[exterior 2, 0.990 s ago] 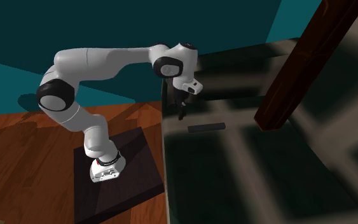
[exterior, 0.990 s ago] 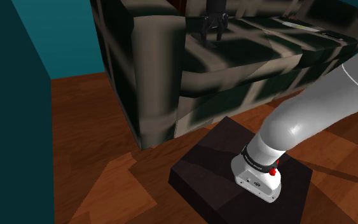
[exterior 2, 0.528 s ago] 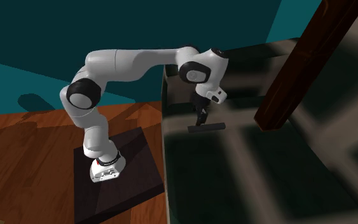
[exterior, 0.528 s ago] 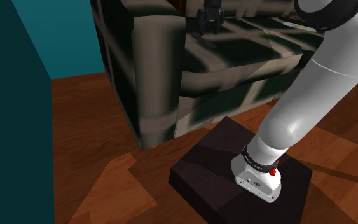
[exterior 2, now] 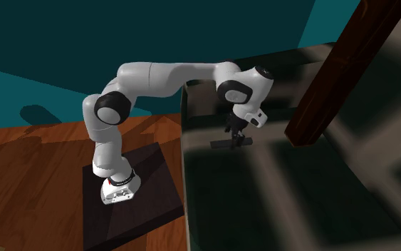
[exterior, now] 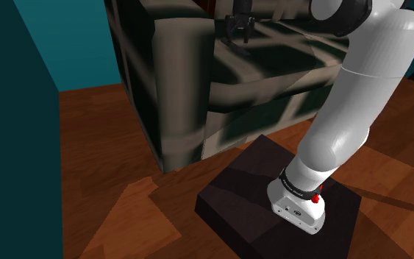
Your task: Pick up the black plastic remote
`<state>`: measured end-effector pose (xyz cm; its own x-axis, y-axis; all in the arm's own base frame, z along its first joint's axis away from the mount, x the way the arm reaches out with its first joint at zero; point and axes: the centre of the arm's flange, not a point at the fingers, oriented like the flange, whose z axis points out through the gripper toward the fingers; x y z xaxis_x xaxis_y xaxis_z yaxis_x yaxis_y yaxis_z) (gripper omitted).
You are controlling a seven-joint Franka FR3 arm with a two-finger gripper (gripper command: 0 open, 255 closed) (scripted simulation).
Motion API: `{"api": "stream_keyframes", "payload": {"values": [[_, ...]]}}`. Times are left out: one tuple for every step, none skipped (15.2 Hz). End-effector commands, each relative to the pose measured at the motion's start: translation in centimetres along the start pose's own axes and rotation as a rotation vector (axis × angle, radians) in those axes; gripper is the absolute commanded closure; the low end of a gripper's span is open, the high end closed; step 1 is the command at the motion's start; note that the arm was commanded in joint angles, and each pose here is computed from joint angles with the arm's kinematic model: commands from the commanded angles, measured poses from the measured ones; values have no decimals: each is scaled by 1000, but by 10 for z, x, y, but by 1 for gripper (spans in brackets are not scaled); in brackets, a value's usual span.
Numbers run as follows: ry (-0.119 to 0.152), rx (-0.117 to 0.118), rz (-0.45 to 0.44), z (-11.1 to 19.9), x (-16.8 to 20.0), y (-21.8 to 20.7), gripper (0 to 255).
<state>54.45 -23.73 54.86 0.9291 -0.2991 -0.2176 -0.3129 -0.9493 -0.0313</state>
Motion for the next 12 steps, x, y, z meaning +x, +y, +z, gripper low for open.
{"api": "stream_keyframes", "payload": {"values": [[0,0,0,10,2,1,0],[0,0,0,15,3,2,0],[0,0,0,18,4,2,0],[0,0,0,18,4,2,0],[0,0,0,18,5,2,255],[0,0,0,18,5,2,255],[0,0,0,18,4,2,255],[0,0,0,19,4,3,255],[0,0,0,20,2,4,255],[0,0,0,19,3,3,255],[0,0,0,18,2,2,255],[0,0,0,19,3,3,255]]}}
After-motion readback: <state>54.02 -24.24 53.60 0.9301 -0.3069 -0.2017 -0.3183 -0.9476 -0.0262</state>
